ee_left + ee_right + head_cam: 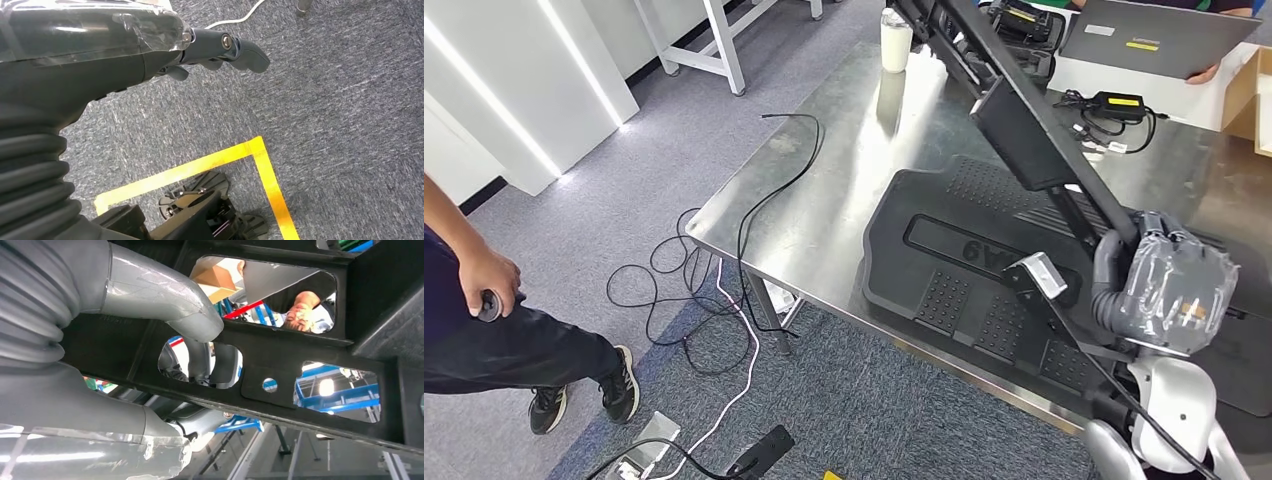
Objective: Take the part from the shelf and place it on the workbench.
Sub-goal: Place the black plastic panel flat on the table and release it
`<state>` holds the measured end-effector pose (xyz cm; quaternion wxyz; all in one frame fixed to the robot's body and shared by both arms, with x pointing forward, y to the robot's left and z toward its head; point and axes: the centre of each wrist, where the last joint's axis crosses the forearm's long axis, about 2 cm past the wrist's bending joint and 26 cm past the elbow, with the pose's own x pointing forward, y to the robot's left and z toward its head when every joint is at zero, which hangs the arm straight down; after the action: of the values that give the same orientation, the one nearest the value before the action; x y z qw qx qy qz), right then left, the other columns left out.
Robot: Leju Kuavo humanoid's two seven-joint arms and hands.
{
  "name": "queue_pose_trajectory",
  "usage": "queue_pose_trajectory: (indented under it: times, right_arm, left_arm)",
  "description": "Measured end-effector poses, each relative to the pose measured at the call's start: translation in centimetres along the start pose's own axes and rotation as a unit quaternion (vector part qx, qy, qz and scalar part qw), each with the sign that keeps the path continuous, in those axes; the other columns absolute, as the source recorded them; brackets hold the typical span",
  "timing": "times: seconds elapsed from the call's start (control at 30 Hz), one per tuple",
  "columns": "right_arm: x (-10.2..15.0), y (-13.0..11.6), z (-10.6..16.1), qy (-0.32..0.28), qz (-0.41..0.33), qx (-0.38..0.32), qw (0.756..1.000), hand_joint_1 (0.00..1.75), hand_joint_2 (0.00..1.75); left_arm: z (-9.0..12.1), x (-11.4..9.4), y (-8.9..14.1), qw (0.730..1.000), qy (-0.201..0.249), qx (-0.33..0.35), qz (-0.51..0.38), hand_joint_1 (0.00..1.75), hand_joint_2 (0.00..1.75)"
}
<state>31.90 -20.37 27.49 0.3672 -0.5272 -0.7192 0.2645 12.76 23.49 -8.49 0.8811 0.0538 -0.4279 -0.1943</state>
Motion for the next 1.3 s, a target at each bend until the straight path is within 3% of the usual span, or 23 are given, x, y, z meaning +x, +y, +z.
queue_pose_trajectory:
  times: [0.57, 0.73, 1.3]
  right_arm:
    - [0.1, 1.6, 0.1, -0.032, 0.060, -0.016, 0.998, 1.71, 1.75]
    - [0.2, 2.1, -0.1, -0.059, 0.084, -0.039, 0.994, 1.64, 1.75]
    - [1.2, 4.0, 0.0, -0.094, 0.126, -0.029, 0.987, 1.68, 1.75]
  left_arm:
    - [0.0, 0.0, 0.0, 1.000, -0.001, -0.001, -0.005, 0.00, 0.00]
    - [0.0, 0.1, 0.0, 1.000, 0.000, -0.002, -0.008, 0.00, 0.00]
    - [-0.1, 0.1, 0.1, 1.000, 0.002, -0.005, -0.012, 0.00, 0.00]
